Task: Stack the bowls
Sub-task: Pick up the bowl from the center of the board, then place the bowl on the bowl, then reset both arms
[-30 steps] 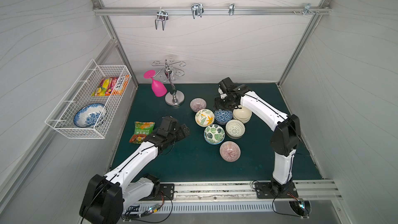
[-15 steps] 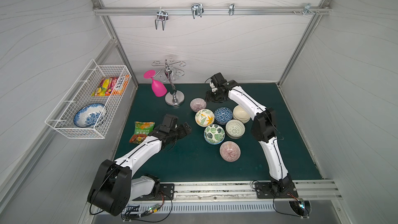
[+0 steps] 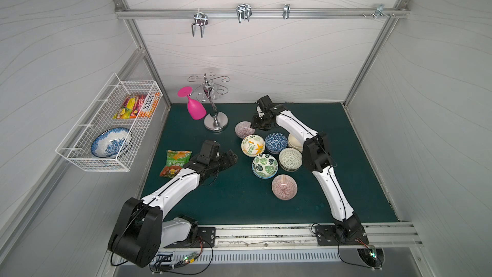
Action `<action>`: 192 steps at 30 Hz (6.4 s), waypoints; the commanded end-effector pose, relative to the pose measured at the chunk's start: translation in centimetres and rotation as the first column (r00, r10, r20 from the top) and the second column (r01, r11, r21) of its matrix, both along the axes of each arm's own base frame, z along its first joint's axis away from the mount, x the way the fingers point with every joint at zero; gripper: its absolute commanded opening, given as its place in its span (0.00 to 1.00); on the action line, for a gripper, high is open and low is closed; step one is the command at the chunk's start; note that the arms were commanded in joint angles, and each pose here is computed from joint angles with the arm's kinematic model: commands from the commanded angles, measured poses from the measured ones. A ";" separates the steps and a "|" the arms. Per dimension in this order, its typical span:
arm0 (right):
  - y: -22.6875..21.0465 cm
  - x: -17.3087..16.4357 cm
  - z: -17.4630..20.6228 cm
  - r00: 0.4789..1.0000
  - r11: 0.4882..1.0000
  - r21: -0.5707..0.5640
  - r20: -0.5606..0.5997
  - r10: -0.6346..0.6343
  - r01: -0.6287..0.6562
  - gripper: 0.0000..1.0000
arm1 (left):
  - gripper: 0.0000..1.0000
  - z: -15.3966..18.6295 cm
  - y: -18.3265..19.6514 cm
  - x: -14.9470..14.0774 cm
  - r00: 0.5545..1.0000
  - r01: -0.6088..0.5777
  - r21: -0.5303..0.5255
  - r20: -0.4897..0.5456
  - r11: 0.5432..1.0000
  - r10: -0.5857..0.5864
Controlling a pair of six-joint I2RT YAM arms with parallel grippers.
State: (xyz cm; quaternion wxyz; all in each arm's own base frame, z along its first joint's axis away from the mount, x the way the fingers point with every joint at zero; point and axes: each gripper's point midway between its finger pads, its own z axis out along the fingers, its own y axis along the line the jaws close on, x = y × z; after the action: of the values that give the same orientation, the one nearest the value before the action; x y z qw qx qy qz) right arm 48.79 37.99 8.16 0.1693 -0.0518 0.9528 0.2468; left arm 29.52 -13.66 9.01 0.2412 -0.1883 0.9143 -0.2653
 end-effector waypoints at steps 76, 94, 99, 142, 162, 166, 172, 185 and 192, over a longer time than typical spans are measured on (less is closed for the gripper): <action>-20.0 -30.0 3.1 0.992 0.984 -0.130 -0.010 -0.122 0.120 0.00 | 1.00 2.5 1.5 -2.4 0.990 -0.059 -0.072 0.122 0.996 0.068; -19.4 -29.9 1.1 0.995 0.980 -0.174 0.000 -0.100 0.098 0.00 | 1.00 2.6 1.7 -2.7 0.990 -0.065 -0.072 0.122 0.995 0.074; -18.8 -30.0 1.0 0.997 0.977 -0.202 -0.008 -0.079 0.076 0.08 | 1.00 2.6 1.7 -2.7 0.990 -0.066 -0.073 0.121 0.995 0.075; -38.1 -24.2 11.8 0.450 0.641 -0.109 0.799 -0.398 0.759 0.99 | 1.00 10.8 -3.7 0.3 0.892 0.135 0.189 0.404 0.973 -0.202; -40.2 -18.2 5.3 0.428 0.658 -0.114 0.838 -0.339 0.744 0.99 | 1.00 7.1 11.9 6.6 0.714 -0.352 0.611 0.665 0.709 -0.218; -40.1 -16.8 4.8 0.443 0.670 -0.132 0.838 -0.318 0.730 0.99 | 1.00 4.8 13.9 7.7 0.748 -0.369 0.638 0.635 0.676 -0.191; -38.9 -13.1 4.3 0.464 0.724 -0.164 0.854 -0.236 0.670 0.99 | 1.00 1.8 15.0 8.8 0.766 -0.350 0.593 0.627 0.725 -0.142; -38.0 -8.9 0.3 0.632 0.840 -0.189 0.744 -0.216 0.509 0.99 | 1.00 0.5 14.1 9.7 0.777 -0.278 0.603 0.599 0.748 -0.194; -37.9 -8.8 0.2 0.635 0.842 -0.188 0.742 -0.216 0.505 0.99 | 1.00 0.4 14.1 10.1 0.788 -0.260 0.596 0.586 0.760 -0.190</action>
State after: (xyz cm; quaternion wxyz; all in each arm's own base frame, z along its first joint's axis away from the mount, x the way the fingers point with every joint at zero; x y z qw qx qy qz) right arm 40.05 -0.14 8.41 0.5508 0.0260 0.8337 -0.0301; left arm 38.55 0.37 8.03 0.5631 -0.0084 0.8257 0.0325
